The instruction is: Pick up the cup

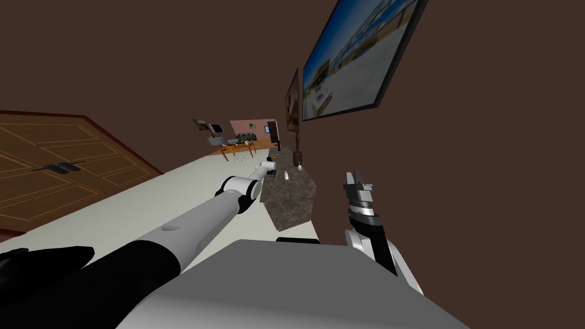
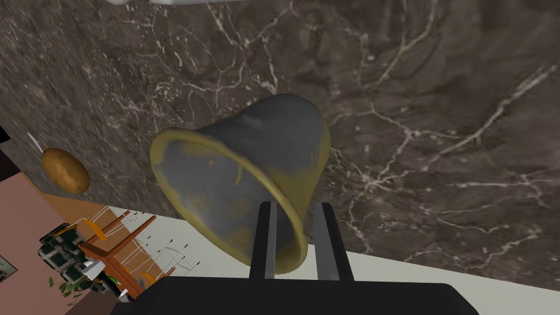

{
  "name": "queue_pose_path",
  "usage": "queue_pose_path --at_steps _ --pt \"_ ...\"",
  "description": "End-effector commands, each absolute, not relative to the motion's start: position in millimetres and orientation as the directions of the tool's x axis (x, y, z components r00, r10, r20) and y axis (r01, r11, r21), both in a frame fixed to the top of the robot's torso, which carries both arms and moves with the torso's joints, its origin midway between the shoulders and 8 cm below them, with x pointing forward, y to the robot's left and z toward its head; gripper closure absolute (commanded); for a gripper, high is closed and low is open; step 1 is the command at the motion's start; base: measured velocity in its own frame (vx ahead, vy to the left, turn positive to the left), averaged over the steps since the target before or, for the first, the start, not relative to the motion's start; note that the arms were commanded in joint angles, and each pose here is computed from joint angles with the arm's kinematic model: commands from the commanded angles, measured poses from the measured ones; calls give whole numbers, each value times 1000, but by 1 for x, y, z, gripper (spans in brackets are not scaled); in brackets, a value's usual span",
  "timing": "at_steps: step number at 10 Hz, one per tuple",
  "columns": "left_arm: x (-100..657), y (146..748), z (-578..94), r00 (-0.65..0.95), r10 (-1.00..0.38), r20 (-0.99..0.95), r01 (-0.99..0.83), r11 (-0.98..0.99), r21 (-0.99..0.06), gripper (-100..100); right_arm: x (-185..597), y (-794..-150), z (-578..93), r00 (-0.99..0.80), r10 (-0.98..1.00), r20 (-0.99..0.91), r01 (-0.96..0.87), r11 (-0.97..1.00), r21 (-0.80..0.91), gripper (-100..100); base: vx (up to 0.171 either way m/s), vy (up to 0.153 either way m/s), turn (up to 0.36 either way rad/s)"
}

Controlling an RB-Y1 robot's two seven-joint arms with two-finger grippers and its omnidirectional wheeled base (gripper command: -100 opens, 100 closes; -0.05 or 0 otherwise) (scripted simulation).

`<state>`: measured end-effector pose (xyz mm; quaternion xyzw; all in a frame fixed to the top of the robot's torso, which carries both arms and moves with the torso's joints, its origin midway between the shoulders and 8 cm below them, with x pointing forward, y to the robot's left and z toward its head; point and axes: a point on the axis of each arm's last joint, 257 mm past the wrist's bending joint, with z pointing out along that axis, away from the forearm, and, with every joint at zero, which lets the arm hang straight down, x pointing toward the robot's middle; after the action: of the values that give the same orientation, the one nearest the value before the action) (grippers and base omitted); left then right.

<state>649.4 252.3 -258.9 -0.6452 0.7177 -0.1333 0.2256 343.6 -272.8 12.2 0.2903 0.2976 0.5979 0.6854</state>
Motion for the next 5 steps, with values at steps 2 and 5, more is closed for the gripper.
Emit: queue_pose_path --at_steps 2,5 --pt "654 250 -241 -61 -987 -146 -864 126 -487 100 344 -273 12 108 992 -61 -647 117 754 0 -70 -7 27" --pt "652 251 -244 -59 -988 -144 -868 122 -481 0 344 -273 12 108 992 -61 -647 117 754 0 -16 0 2"
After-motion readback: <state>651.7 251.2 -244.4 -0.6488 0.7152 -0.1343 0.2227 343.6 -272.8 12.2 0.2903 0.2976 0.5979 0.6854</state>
